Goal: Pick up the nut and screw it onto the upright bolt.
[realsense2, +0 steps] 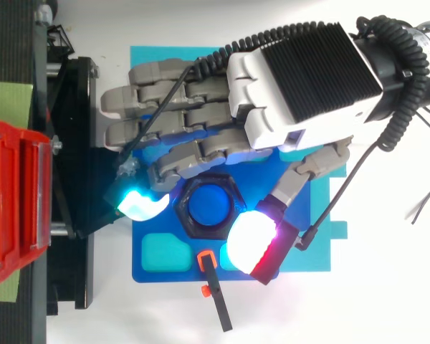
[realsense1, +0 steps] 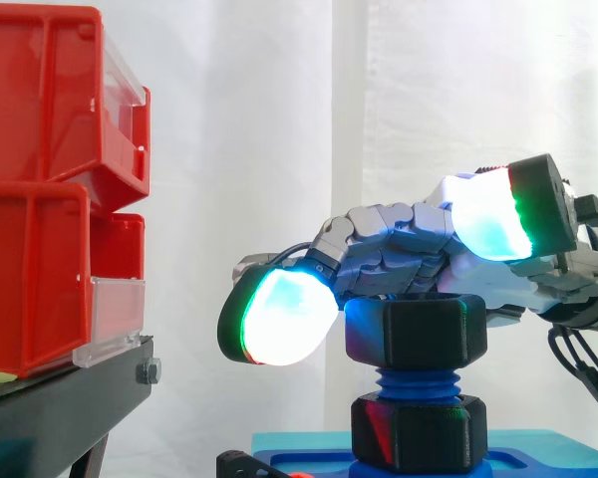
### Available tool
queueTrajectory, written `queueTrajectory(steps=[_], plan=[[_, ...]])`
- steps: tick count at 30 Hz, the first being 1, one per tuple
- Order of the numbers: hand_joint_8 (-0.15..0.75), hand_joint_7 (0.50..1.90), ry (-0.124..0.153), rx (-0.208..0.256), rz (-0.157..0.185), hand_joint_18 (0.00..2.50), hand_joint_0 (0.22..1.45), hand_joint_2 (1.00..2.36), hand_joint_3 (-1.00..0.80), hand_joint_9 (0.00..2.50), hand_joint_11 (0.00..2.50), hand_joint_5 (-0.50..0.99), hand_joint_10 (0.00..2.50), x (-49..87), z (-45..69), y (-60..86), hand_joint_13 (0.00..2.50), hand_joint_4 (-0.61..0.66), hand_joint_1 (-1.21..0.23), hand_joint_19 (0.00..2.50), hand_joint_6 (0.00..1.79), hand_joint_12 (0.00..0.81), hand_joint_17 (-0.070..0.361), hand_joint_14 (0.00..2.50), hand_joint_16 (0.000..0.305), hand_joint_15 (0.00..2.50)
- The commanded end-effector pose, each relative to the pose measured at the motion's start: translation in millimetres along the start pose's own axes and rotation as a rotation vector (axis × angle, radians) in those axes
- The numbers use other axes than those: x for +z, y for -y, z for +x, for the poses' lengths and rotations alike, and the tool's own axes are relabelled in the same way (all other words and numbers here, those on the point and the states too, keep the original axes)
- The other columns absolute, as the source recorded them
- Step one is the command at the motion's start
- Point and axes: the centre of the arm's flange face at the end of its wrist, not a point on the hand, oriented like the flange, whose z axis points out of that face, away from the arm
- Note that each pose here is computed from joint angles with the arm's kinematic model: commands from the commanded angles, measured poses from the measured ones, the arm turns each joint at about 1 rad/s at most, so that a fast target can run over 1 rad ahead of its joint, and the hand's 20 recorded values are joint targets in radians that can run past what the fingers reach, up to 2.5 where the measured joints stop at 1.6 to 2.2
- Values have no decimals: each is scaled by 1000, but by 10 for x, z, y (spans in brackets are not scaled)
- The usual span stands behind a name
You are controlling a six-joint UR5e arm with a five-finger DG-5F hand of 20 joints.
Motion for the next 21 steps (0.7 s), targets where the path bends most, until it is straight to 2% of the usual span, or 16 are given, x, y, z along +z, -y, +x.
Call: queueTrajectory(steps=[1, 11, 14, 21], plan=[[208, 743, 0, 0, 0, 0, 444, 1000, -500, 191, 0, -180, 0, -2, 1, 3, 0, 153, -88, 0, 502, 322, 92, 0, 41, 0], [222, 945, 0, 0, -2, 0, 450, 1000, -500, 242, 0, -150, 0, -1, -9, -3, 0, 191, -104, 0, 503, 312, 86, 0, 38, 0], [228, 1044, 1, 0, -6, 0, 453, 1000, -500, 263, 0, -138, 0, -4, -6, 6, 5, 192, -112, 0, 503, 303, 82, 0, 37, 0], [232, 1127, 5, -1, -12, 0, 455, 1000, -500, 293, 0, -121, 0, -14, -26, 25, 41, 169, -133, 0, 503, 296, 78, 0, 35, 0]])
